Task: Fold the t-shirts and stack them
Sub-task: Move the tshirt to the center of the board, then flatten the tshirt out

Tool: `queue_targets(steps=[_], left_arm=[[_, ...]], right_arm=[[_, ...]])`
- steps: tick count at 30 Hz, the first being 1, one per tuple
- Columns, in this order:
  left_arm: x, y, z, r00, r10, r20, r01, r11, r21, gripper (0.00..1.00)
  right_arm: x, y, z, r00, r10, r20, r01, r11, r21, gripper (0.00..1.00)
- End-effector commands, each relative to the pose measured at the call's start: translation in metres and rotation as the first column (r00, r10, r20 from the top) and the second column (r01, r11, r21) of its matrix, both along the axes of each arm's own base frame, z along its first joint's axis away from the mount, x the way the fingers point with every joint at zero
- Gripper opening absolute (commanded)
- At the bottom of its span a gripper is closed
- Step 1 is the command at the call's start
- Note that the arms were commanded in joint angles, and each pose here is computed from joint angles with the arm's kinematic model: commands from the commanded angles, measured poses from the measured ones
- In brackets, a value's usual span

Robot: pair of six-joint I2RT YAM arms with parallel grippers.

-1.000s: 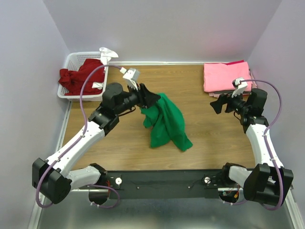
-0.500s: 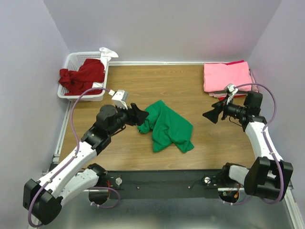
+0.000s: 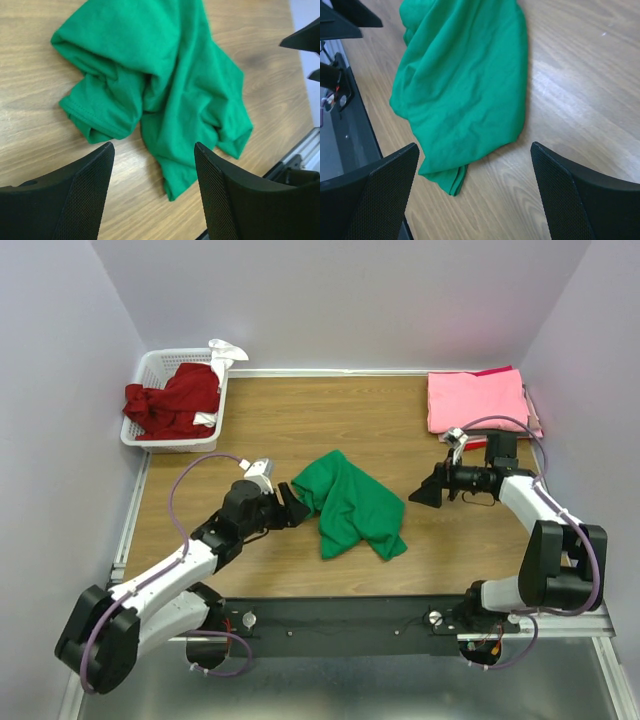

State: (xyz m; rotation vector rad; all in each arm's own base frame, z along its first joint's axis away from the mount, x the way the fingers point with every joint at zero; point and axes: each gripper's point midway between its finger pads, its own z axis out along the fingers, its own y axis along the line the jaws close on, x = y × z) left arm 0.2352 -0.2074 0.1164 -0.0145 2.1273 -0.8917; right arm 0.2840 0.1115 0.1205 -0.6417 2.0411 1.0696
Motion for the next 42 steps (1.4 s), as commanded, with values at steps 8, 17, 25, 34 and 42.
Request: queue_targets(steps=[8, 17, 25, 34, 42], left_arm=[[0.034, -0.003, -0.011, 0.999, 0.039, -0.031, -0.034, 0.989, 0.142, 0.54], [0.028, 0.0, -0.037, 0.993, 0.048, -0.11, -0.026, 0.98, 0.196, 0.53], [0.026, -0.007, -0.047, 0.99, 0.029, -0.139, 0.002, 0.977, 0.215, 0.55], [0.03, -0.012, -0.06, 0.987, 0.029, -0.156, 0.01, 0.969, 0.247, 0.55], [0.037, -0.017, -0.062, 0.988, 0.024, -0.153, 0.018, 0.964, 0.266, 0.51]], right_arm=[[0.008, 0.009, -0.028, 0.994, 0.024, -0.108, -0.03, 0.998, -0.059, 0.97], [0.016, 0.017, -0.053, 0.984, 0.019, -0.179, -0.044, 0.99, -0.134, 0.93], [0.011, 0.039, -0.068, 0.972, 0.07, -0.224, -0.11, 0.979, -0.169, 0.85], [0.008, 0.045, -0.074, 0.967, 0.084, -0.241, -0.13, 0.975, -0.181, 0.77], [0.006, 0.047, -0.076, 0.962, 0.091, -0.256, -0.139, 0.975, -0.176, 0.66]])
